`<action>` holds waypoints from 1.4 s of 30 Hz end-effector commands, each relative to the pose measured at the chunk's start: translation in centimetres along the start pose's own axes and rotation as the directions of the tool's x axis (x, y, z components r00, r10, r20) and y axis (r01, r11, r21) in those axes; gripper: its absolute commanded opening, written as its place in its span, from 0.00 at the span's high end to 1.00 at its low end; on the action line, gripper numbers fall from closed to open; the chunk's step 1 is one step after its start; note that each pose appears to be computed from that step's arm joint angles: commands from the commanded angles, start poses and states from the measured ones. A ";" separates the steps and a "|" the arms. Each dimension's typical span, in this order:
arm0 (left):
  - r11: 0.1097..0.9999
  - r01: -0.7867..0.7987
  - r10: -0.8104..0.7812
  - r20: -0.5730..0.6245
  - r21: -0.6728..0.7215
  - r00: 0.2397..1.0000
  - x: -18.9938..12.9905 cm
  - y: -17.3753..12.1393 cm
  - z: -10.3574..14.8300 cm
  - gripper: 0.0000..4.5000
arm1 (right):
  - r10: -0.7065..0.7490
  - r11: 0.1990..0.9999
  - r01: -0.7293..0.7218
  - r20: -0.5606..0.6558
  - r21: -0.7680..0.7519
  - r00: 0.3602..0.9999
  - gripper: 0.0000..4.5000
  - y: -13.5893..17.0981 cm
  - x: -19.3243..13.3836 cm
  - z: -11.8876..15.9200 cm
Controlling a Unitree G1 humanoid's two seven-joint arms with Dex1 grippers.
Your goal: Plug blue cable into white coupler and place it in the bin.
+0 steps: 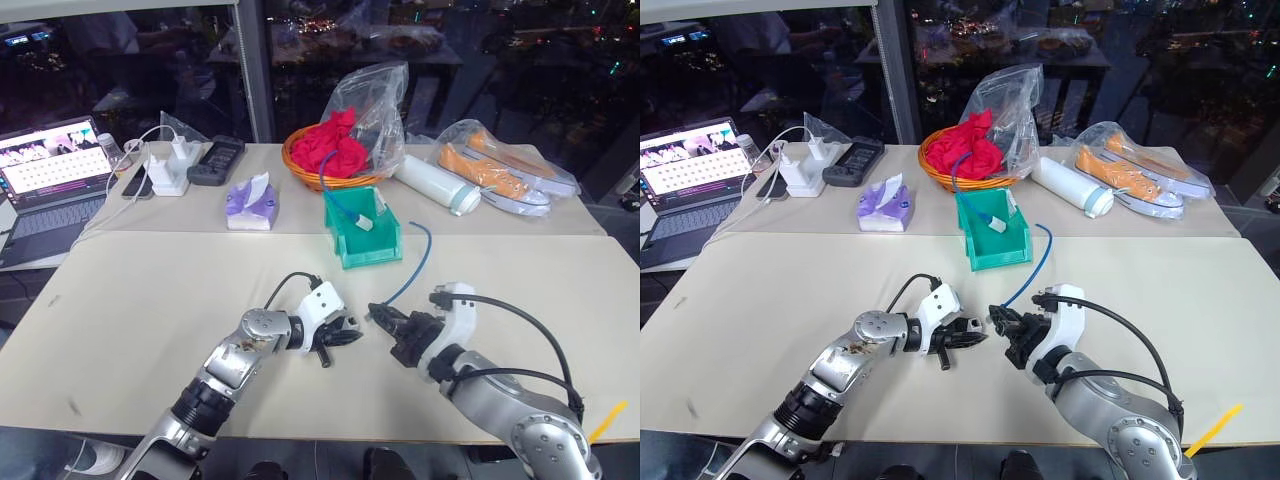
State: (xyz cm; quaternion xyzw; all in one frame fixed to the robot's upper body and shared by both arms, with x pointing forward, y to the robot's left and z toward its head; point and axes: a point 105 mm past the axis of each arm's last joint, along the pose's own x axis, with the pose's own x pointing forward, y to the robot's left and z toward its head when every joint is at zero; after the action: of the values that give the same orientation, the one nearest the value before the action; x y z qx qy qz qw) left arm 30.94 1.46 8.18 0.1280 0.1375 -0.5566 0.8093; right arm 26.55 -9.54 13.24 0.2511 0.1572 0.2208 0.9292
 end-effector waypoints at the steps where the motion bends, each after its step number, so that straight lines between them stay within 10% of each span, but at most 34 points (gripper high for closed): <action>1: 1.000 0.031 -0.031 -0.009 0.001 0.999 1.0 -0.6 0.4 0.85 | 0.051 0.999 -0.051 0.028 0.011 0.998 1.00 1.0 0.2 0.5; 42: 0.999 0.025 -0.024 0.019 -0.030 1.000 0.6 -1.1 1.5 0.85 | 0.063 0.990 -0.069 0.048 0.126 0.997 1.00 -0.3 0.9 0.1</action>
State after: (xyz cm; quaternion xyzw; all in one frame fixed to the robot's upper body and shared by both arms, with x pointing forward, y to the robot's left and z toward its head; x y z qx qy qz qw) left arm 30.55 0.38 8.31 0.1066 0.1617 -0.5589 0.8063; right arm 27.99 -9.91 12.19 0.3187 0.1538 0.2139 0.9105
